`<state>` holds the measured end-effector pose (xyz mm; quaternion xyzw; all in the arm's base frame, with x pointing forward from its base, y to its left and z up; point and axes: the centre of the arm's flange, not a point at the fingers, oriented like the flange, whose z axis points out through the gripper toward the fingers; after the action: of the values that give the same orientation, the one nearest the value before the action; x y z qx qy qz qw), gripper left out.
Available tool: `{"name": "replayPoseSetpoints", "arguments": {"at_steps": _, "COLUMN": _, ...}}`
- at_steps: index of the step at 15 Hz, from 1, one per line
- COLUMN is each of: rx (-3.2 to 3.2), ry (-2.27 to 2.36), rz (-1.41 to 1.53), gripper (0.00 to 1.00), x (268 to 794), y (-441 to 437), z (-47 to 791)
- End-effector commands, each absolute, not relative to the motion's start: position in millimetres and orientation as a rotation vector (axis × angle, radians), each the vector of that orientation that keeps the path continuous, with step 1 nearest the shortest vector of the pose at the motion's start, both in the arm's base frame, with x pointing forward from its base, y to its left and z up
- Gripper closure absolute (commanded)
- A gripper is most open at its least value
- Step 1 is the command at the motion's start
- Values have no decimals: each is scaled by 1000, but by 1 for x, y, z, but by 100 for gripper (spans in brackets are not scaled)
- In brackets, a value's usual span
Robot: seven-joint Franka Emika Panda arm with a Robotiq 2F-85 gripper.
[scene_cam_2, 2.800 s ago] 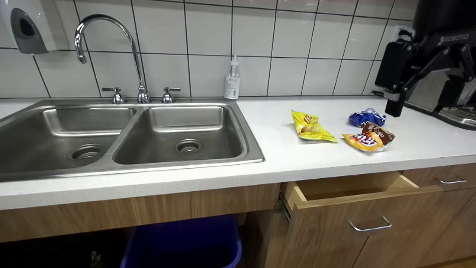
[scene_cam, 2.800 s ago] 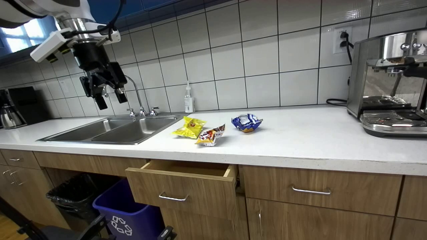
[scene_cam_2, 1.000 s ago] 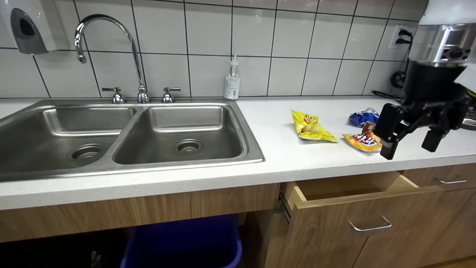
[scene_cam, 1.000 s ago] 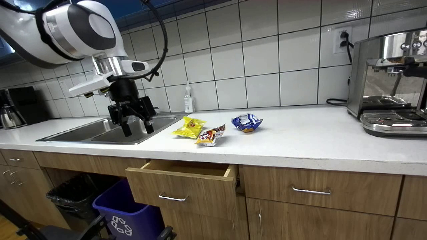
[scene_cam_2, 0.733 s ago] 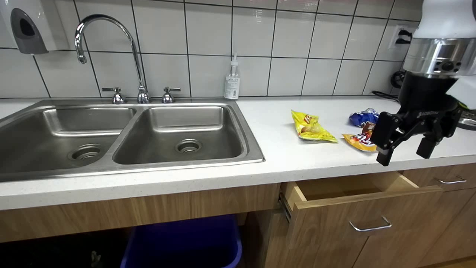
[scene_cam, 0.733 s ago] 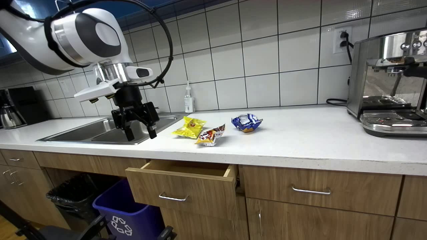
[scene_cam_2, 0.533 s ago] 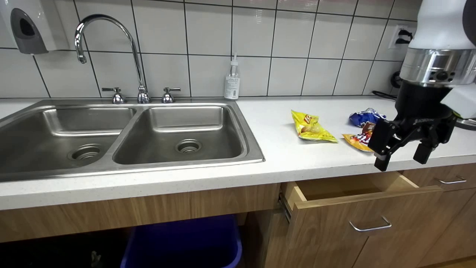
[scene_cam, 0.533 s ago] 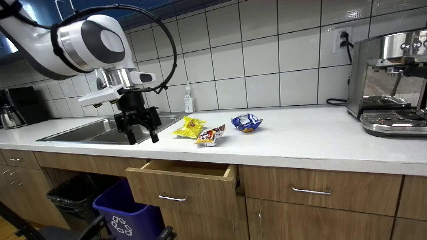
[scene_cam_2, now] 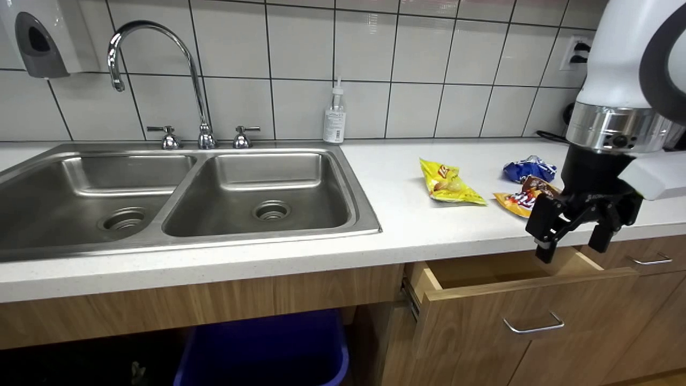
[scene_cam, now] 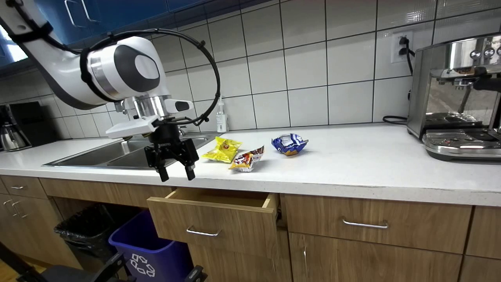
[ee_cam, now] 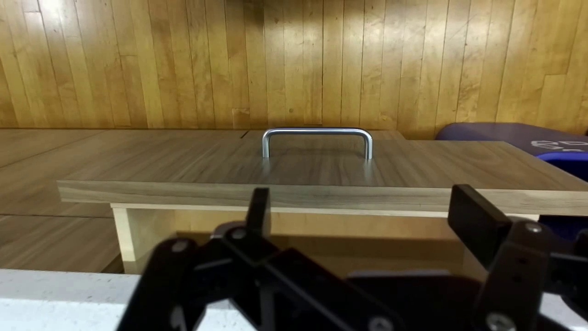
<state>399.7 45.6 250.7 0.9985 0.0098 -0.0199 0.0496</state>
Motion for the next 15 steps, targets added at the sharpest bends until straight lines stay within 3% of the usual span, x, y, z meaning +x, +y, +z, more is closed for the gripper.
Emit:
{"name": "replayPoseSetpoints", "arguments": {"at_steps": 1, "rx": 3036, "ry": 44, "rz": -61, "gripper": 0, "x": 419, "y": 35, "z": 234}}
{"name": "replayPoseSetpoints", "arguments": {"at_steps": 15, "rx": 3032, "ry": 2, "rz": -43, "gripper": 0, "x": 463, "y": 25, "z": 178}}
